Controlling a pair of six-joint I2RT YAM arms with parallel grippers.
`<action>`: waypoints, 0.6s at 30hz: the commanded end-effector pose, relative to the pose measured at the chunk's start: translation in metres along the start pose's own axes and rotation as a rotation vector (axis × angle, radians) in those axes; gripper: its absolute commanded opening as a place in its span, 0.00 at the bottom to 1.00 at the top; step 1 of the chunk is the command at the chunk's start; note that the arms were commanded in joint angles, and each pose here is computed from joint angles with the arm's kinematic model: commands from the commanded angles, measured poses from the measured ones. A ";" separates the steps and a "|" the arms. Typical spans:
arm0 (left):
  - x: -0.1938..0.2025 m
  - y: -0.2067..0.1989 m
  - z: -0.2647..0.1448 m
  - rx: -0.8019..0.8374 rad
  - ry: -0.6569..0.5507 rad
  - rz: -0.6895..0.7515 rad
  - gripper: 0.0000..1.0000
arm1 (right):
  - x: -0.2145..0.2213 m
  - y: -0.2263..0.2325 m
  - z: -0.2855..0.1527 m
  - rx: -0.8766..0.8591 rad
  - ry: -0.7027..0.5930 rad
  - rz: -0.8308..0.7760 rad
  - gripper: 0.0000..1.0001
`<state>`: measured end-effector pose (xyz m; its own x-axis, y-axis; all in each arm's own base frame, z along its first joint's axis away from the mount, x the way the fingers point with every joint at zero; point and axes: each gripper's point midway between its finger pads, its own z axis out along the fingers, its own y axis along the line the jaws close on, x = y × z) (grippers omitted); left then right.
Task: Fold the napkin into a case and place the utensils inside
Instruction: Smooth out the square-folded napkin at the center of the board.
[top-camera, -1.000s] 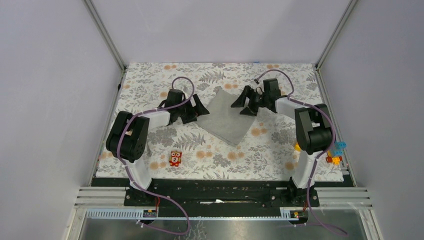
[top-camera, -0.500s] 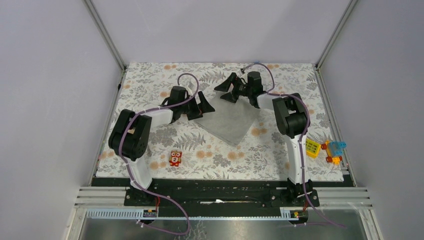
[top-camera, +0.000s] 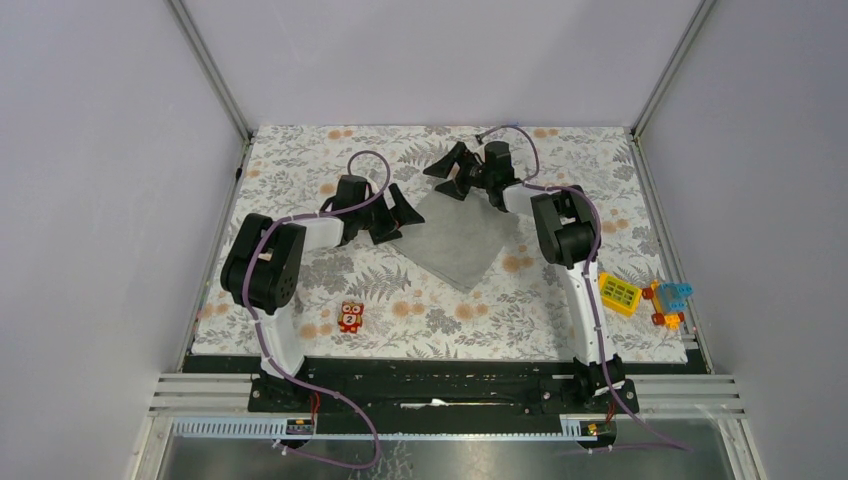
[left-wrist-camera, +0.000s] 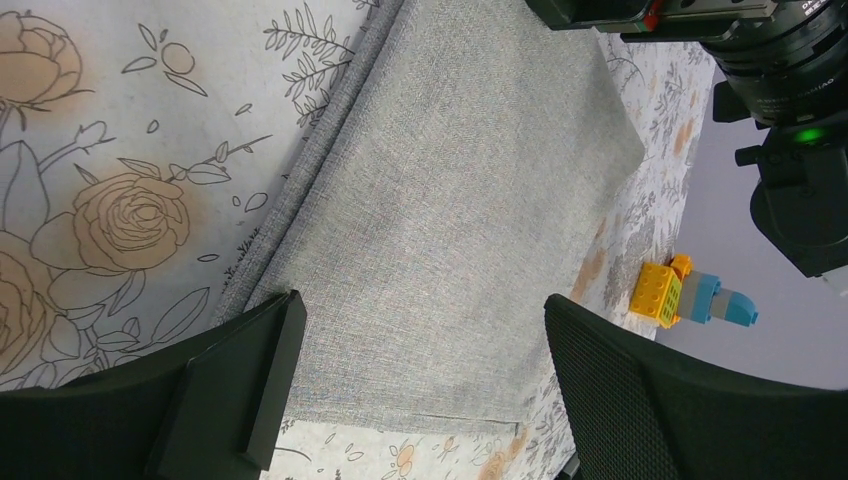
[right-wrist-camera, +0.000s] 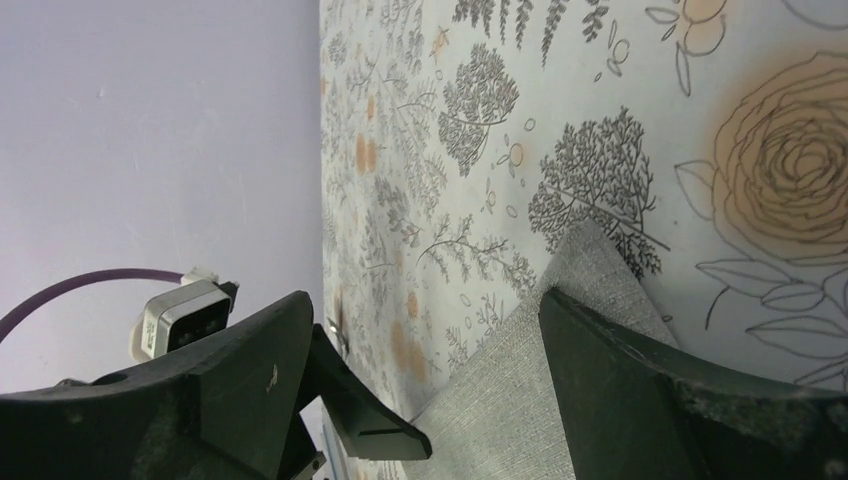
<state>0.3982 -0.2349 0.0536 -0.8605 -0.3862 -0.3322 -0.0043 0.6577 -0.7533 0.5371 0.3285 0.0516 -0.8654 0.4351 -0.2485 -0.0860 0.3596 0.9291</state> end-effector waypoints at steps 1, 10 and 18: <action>0.000 0.036 0.000 -0.101 -0.025 -0.047 0.96 | -0.007 -0.011 0.014 0.064 -0.038 -0.059 0.90; 0.000 0.046 -0.005 -0.107 -0.032 -0.088 0.97 | -0.018 -0.051 0.018 0.156 -0.048 -0.010 0.90; 0.001 0.047 -0.004 -0.104 -0.021 -0.086 0.97 | -0.041 -0.059 0.021 0.112 -0.041 0.016 0.92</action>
<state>0.4066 -0.2215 0.0531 -0.8343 -0.4465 -0.3235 -0.0392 0.6333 -0.7729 0.5674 0.3353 0.0485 -0.8609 0.4332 -0.2669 -0.0957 0.3773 0.9211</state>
